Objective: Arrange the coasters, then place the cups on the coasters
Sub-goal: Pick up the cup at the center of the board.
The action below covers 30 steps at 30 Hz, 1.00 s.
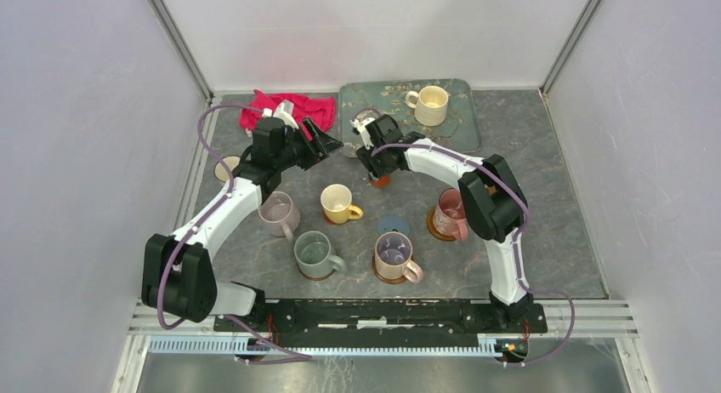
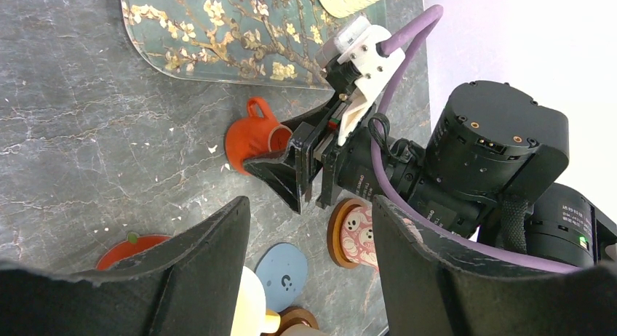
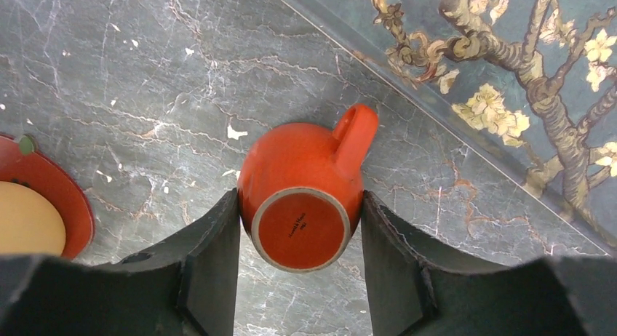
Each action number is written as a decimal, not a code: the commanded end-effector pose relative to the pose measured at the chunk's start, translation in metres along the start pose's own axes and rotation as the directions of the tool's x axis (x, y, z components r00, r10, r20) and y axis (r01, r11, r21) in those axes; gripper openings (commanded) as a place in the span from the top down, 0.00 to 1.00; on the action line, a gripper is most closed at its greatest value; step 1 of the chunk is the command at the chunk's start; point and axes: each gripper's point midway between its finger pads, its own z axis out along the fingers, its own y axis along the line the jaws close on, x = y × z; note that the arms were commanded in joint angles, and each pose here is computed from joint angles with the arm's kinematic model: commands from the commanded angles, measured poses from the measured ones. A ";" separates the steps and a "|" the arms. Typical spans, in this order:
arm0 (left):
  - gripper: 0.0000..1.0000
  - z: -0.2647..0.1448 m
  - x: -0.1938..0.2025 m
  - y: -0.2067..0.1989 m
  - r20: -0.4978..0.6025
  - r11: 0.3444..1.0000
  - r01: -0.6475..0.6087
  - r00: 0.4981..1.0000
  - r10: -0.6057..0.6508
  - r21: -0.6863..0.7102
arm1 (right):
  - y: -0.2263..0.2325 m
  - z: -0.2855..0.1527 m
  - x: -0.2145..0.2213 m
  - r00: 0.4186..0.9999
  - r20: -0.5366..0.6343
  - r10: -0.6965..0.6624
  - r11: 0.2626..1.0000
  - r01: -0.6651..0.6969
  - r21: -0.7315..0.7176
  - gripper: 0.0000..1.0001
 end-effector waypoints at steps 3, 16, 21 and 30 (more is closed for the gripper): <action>0.31 -0.007 -0.015 -0.016 0.053 0.996 -0.074 0.996 0.071 0.055 | -0.005 -0.022 -0.023 0.993 0.087 -0.082 0.997 0.082 0.009 0.88; 0.31 0.002 -0.012 -0.017 0.022 0.997 -0.039 0.999 0.037 0.074 | -0.008 -0.039 -0.046 0.965 0.204 0.167 0.967 -0.119 -0.227 0.85; 0.31 0.012 -0.013 -0.015 0.008 0.997 -0.024 1.000 0.023 0.072 | -0.007 -0.045 -0.051 0.939 0.219 0.265 0.910 -0.168 -0.379 0.85; 0.31 0.033 -0.017 -0.017 -0.040 0.995 -0.027 0.999 0.030 0.091 | 0.002 -0.061 -0.061 0.910 0.276 0.310 0.827 -0.115 -0.550 0.85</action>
